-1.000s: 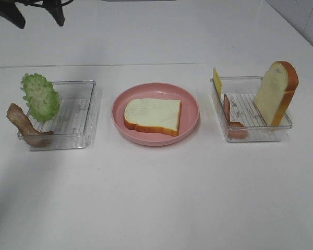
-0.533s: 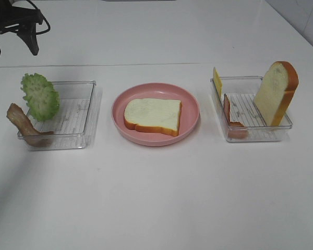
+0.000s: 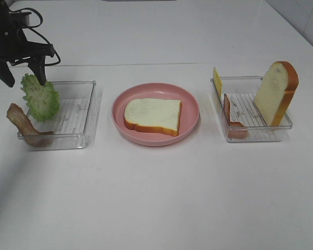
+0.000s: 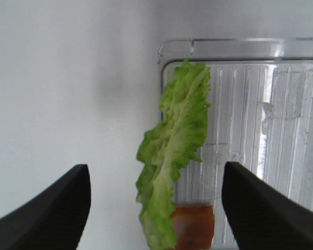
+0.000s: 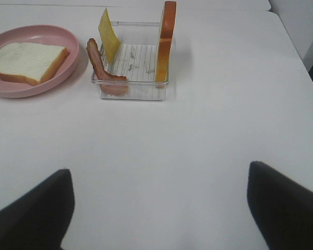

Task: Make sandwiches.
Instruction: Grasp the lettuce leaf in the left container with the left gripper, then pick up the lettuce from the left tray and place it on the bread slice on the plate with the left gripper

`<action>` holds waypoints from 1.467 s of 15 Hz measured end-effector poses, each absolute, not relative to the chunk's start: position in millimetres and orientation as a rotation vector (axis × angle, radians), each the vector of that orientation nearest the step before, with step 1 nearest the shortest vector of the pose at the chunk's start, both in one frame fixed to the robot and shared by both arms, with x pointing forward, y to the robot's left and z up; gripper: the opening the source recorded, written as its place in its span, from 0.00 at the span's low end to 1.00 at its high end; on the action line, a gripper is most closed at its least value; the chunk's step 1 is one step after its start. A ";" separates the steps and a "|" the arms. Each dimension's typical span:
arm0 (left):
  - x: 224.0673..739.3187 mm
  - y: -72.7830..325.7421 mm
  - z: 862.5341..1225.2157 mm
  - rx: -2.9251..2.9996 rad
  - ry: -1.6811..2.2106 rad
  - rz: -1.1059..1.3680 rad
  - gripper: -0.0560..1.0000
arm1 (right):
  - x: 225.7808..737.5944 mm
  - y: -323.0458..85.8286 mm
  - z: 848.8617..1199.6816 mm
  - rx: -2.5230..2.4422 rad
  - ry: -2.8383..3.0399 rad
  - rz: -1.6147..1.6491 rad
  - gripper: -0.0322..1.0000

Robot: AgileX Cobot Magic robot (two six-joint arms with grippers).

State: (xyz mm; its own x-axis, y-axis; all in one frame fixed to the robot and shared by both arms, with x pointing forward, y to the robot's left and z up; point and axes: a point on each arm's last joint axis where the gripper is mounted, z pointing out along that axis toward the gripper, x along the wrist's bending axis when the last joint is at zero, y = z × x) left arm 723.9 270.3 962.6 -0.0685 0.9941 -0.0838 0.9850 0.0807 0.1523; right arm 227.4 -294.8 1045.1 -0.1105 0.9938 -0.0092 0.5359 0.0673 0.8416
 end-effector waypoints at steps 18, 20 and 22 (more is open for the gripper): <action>729.5 262.6 950.9 2.008 2.100 0.015 0.05 | 227.4 -294.8 1045.1 1.532 1.720 0.931 0.85; 729.3 259.6 952.3 1.987 2.085 -0.020 0.05 | 227.4 -294.8 1045.1 1.532 1.720 0.931 0.85; 728.1 256.8 969.3 1.961 2.040 -0.017 0.05 | 227.4 -294.8 1045.1 1.532 1.720 0.931 0.85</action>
State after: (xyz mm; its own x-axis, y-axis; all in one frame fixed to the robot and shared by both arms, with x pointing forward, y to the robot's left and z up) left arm 728.1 256.8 969.3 -0.0145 0.9732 -0.2295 0.9769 0.0628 0.2044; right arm 227.4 -294.8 1045.1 -0.1105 0.9938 -0.0092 0.5359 0.0673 0.8416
